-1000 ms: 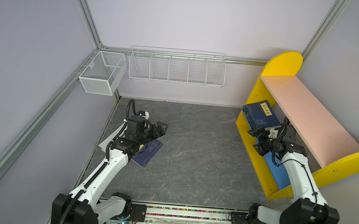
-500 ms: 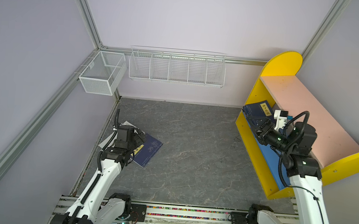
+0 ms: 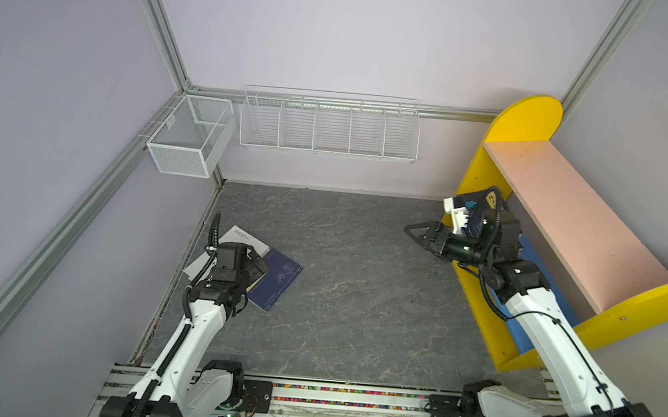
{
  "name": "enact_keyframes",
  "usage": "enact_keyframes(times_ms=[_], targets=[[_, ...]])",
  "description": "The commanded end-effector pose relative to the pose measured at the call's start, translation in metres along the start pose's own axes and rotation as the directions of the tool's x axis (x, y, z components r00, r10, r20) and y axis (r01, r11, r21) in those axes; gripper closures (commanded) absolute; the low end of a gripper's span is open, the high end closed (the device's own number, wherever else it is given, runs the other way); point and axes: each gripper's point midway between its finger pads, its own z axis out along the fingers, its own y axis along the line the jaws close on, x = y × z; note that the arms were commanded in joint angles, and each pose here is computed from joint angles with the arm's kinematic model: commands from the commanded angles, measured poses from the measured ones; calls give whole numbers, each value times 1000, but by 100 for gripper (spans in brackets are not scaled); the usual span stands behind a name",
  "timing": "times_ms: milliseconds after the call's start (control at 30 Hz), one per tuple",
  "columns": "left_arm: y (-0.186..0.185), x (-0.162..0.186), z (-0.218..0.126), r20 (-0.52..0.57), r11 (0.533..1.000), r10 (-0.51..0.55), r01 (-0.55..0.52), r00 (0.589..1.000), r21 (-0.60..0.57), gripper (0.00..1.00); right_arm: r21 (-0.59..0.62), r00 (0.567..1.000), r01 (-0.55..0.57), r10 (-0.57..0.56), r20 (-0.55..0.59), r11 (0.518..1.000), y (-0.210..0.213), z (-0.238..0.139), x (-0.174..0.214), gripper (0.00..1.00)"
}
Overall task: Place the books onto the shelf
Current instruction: 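Swing the right gripper toward the yellow-labelled book while the left gripper lowers over it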
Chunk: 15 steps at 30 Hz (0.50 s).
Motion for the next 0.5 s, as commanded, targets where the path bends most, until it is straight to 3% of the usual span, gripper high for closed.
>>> enact_keyframes(times_ms=[0, 200, 267, 467], targets=[[19, 8, 3, -15, 997, -43, 42, 999, -63, 1, 39, 982, 191, -191, 6, 981, 9, 31, -1, 6], [34, 26, 15, -52, 992, -101, 97, 994, -86, 1, 85, 957, 288, -282, -69, 954, -1, 116, 21, 6], [40, 32, 20, -60, 989, -116, 110, 991, -98, 1, 77, 946, 315, -305, -111, 946, -3, 148, 34, 0], [46, 45, 34, -91, 986, -138, 129, 986, -106, 1, 49, 904, 399, -383, -190, 916, 0, 227, 77, 12]])
